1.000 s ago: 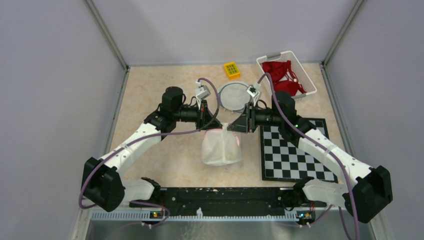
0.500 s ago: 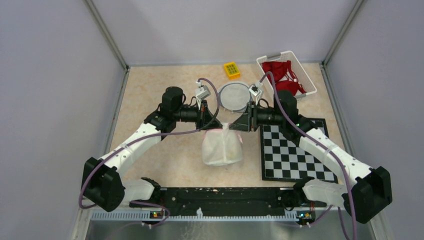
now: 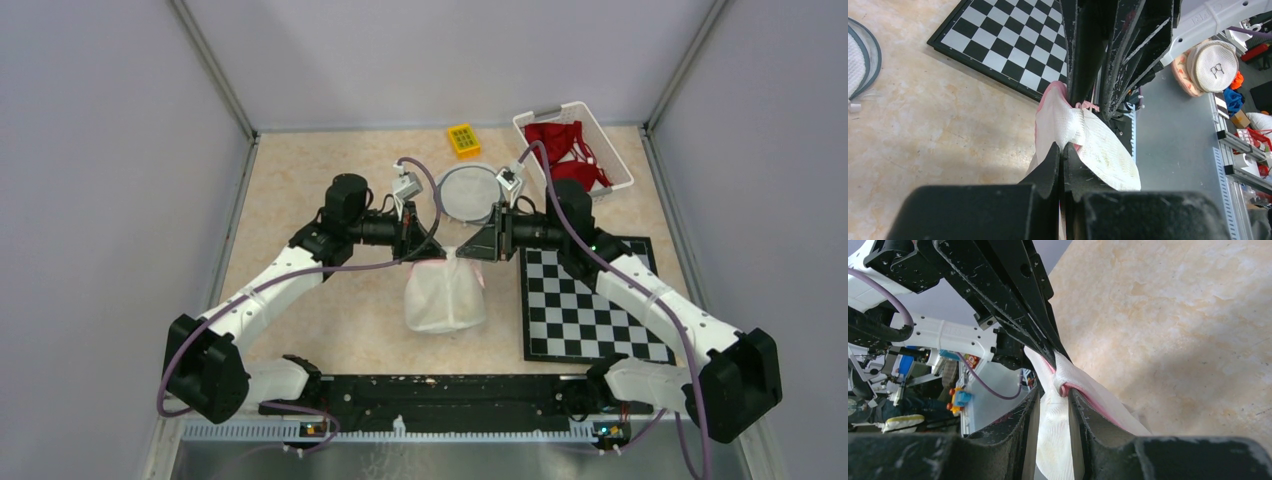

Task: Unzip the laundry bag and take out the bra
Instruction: Unzip the laundry bag at the center of the board.

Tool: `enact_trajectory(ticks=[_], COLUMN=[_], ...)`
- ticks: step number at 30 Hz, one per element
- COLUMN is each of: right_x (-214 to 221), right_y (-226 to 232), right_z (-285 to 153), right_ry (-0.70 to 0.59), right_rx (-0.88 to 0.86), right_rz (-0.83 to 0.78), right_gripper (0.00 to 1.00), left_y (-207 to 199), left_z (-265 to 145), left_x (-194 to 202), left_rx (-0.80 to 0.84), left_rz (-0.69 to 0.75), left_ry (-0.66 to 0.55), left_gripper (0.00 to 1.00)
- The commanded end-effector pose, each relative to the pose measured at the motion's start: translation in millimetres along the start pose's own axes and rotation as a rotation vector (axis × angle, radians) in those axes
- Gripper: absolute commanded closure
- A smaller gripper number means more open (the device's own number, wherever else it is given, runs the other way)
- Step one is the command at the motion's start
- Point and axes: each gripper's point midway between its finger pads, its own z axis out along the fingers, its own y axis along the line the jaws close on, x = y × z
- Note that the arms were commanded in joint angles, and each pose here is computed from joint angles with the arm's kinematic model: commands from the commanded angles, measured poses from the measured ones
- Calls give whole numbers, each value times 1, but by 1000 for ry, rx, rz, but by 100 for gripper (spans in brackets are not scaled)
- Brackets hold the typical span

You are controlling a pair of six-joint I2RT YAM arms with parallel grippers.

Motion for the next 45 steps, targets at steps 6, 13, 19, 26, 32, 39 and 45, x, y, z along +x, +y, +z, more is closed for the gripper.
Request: enact_trajectory(ticks=[6,13,19,26,32,39,45], right_x=[-21,-20,-15,-17,-19,-17,-22], right_y=[5,7,-9,-42,-55,-7,9], right_z=[3,5,3,-12,-18,-11,-13], right_ry=[-60,-57,-46,-79,-96,-51,-54], right_rx=[-19,-24,70,244,297,15,-35], right_rz=[-32,-31,2,18,23,-43,-67], right_gripper=[78,95,100,100,100,99,68], left_y=[-23,-23,-19,3,5,9,8], left_z=[4,6,4,-8,-9,-8,-7], left_x=[-18,-19,-13,-13,-12,-9,-5], left_rx=[95,94,69,-36,-41,-46,-20], left_rz=[98,92,80,43,44,56,52], left_ry=[-25,-23,-15,-33,-32,-24,-8], left_gripper=[100,100,100,100,100,100,100])
